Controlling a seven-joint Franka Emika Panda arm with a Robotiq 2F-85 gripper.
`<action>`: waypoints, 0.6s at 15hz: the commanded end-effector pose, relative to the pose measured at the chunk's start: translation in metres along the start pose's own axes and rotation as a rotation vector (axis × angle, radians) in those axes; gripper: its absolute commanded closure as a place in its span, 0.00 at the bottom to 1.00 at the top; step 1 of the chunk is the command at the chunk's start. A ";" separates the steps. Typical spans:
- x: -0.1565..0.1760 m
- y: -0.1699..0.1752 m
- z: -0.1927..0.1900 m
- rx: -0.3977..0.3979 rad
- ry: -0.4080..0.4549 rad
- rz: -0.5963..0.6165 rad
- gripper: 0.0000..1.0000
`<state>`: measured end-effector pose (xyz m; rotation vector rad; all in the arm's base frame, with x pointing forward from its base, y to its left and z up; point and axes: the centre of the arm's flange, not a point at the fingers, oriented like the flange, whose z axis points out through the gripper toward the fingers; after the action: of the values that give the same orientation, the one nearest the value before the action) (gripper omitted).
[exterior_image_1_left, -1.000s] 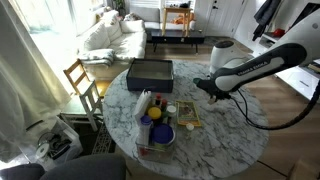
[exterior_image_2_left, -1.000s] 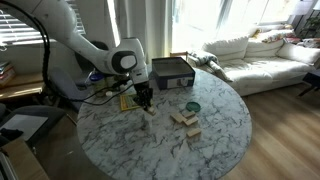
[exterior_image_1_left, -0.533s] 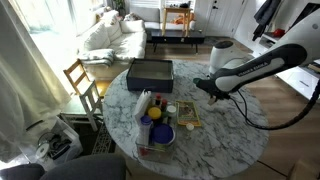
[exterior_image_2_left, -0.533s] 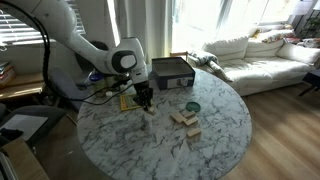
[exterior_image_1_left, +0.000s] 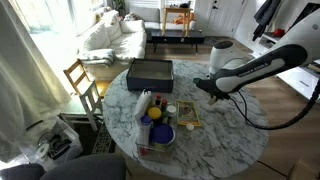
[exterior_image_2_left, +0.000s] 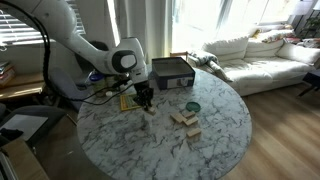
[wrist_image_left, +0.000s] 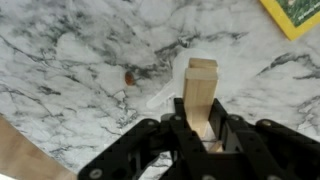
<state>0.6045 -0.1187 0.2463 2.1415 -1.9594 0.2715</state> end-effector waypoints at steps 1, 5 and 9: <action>-0.004 0.001 0.002 -0.003 0.033 0.007 0.93; -0.006 0.001 0.001 -0.003 0.041 0.004 0.93; -0.005 0.001 0.001 0.000 0.042 0.001 0.45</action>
<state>0.6053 -0.1149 0.2464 2.1374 -1.9400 0.2925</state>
